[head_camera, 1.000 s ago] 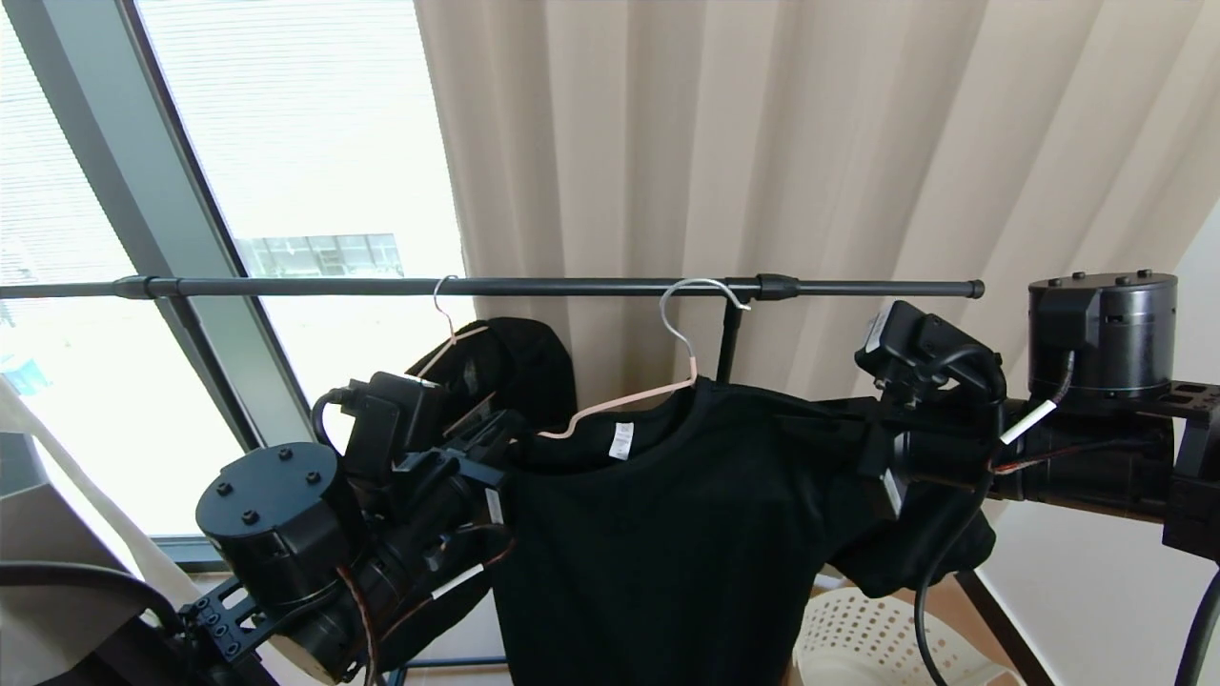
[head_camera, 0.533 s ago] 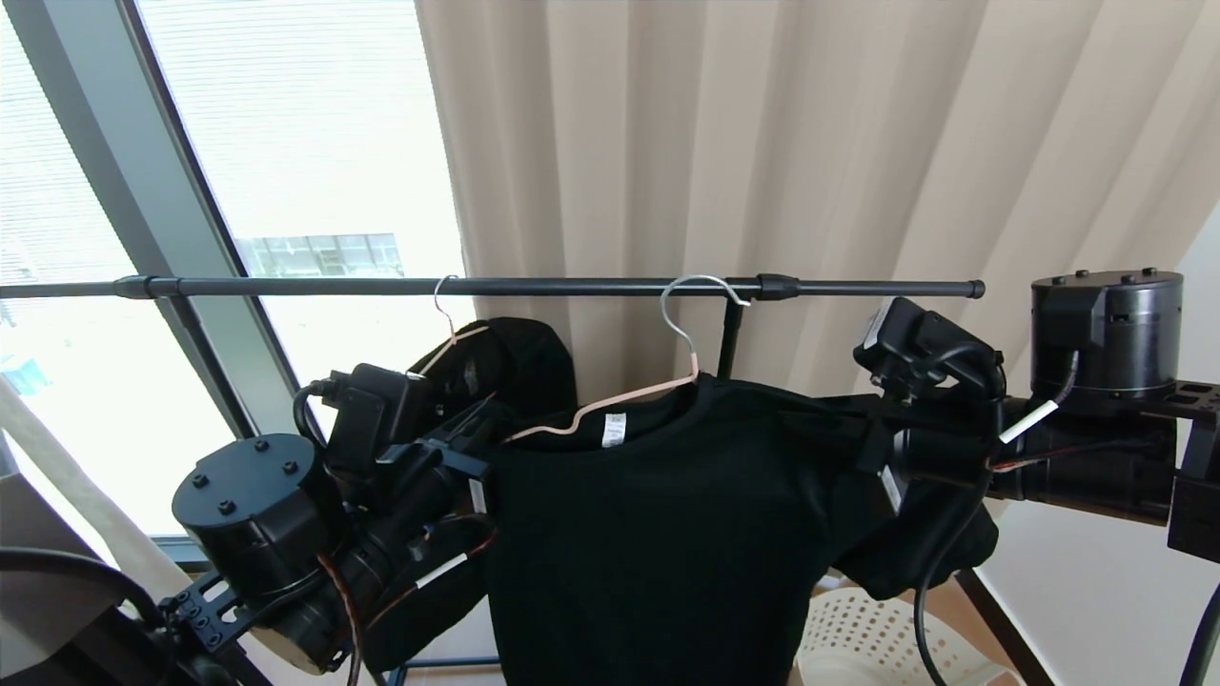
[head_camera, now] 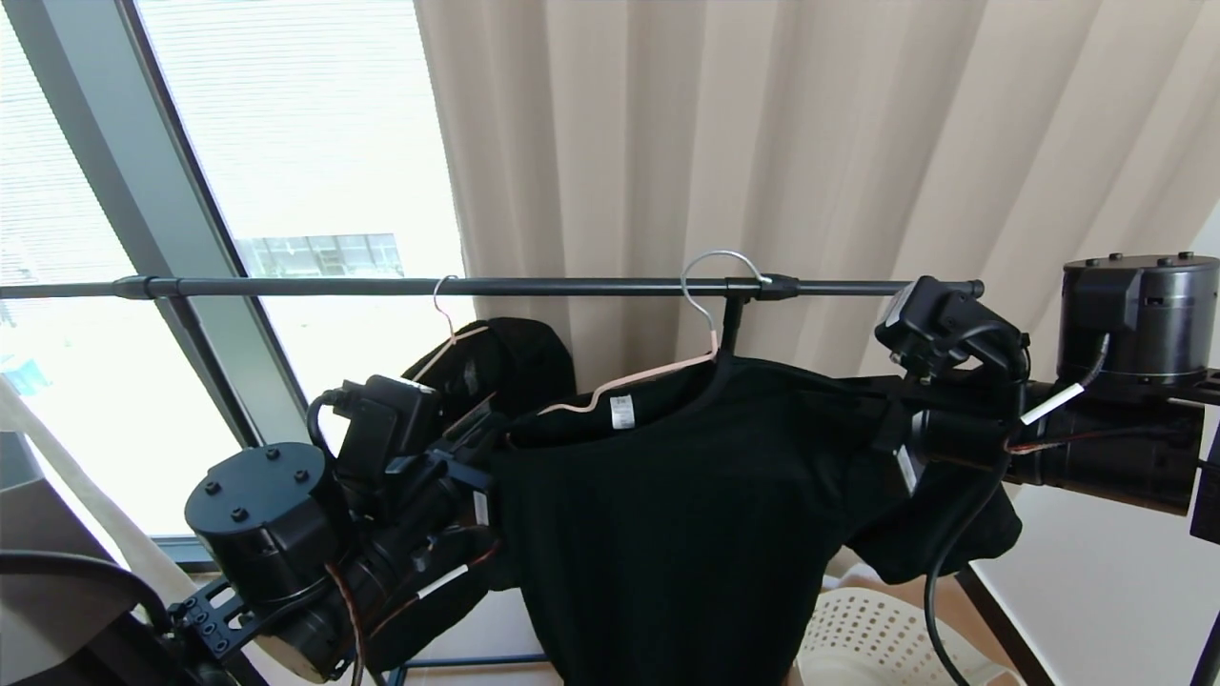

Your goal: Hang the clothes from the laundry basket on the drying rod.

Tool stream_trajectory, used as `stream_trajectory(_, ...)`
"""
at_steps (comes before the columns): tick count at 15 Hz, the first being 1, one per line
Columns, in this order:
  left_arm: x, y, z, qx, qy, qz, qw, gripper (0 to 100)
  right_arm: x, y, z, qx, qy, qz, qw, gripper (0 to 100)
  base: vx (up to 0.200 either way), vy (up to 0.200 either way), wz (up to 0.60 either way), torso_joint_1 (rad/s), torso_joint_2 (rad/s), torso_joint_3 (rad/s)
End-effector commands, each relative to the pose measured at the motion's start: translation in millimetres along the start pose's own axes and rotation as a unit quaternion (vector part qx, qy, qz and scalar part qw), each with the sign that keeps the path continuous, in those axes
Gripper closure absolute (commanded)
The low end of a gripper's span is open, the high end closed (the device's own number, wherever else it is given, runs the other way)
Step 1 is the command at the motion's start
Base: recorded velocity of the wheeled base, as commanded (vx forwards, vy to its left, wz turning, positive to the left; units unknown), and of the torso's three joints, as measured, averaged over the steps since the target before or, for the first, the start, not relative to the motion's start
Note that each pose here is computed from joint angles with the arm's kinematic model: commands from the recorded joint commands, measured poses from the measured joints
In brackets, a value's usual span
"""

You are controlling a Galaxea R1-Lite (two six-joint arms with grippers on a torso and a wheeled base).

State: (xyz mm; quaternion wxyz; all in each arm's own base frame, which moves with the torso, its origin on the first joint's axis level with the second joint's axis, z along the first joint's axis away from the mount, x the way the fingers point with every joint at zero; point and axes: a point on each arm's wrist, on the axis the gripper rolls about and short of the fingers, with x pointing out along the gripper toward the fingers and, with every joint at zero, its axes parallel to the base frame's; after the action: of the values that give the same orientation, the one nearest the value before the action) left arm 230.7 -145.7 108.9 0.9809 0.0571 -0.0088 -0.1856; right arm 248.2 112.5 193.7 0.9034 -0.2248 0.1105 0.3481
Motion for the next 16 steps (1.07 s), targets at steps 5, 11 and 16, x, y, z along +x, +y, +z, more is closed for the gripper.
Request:
stream_trajectory(5, -2.0, -8.8, -0.3, -0.001, 0.001, -0.013, 0.9999, 100, 16.1, 16.0, -6.1, -0.002, 0.018, 0.036, 0.9992, 100, 0.000, 0.000, 0.00, 0.000, 0.00, 0.000)
stream_trajectory(11, 0.6, -1.6, 0.0, -0.001, 0.000, 0.001, 1.0000, 100, 11.3, 25.4, -9.2, 0.001, -0.003, 0.103, 0.9947, 100, 0.000, 0.000, 0.00, 0.000, 0.00, 0.000)
stream_trajectory(16, -4.5, -7.6, 4.7, -0.004, -0.008, -0.012, 0.9999, 100, 21.5, 25.4, -15.9, 0.010, 0.003, 0.125, 0.9922, 100, 0.000, 0.000, 0.00, 0.000, 0.00, 0.000)
